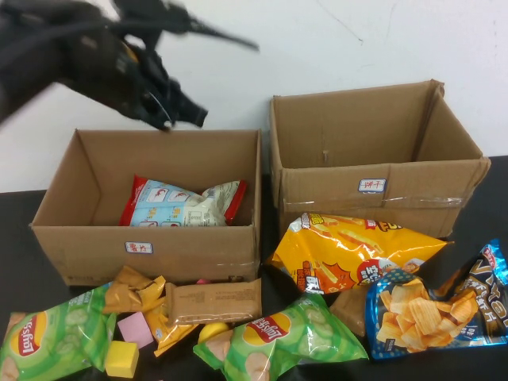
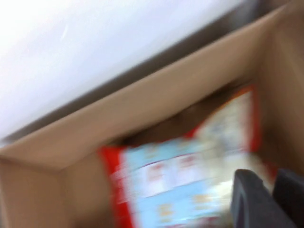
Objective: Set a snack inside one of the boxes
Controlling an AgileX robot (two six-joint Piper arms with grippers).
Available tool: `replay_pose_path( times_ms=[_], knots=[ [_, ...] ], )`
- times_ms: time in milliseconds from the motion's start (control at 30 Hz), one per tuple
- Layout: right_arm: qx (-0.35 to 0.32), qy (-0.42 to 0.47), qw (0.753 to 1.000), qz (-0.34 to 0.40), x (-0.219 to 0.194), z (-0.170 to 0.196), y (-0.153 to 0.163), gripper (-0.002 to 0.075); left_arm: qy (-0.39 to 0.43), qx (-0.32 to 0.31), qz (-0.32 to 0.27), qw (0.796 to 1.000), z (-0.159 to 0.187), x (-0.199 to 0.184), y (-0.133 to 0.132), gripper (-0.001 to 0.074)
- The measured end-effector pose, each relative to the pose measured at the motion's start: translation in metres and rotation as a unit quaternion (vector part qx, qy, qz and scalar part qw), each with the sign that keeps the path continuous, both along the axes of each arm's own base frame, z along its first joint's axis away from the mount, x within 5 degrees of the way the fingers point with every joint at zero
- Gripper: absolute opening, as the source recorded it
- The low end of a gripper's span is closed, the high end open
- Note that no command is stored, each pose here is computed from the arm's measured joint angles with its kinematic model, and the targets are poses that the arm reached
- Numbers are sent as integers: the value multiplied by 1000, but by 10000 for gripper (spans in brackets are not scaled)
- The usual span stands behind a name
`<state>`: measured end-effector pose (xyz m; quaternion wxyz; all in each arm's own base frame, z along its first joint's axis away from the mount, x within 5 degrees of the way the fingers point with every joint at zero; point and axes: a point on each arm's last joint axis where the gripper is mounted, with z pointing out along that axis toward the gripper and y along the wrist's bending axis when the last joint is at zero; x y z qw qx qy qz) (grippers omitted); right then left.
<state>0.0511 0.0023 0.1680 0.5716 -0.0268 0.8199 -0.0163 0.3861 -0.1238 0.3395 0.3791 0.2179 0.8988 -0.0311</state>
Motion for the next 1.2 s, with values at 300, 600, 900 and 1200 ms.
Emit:
replay_pose_path(
  times_ms=[300, 600, 900, 1200],
  knots=[
    [0, 0, 1000, 0, 0, 0, 0, -1, -71, -144, -42, 986, 39, -133, 22, 6],
    [0, 0, 1000, 0, 0, 0, 0, -1, -114, -173, -41, 978, 12, -245, 58, -1],
    [0, 0, 1000, 0, 0, 0, 0, -1, -275, -199, -36, 940, -9, -339, 93, -1],
    [0, 0, 1000, 0, 0, 0, 0, -1, -320, -197, 81, 923, -74, -353, 112, -1]
  ],
)
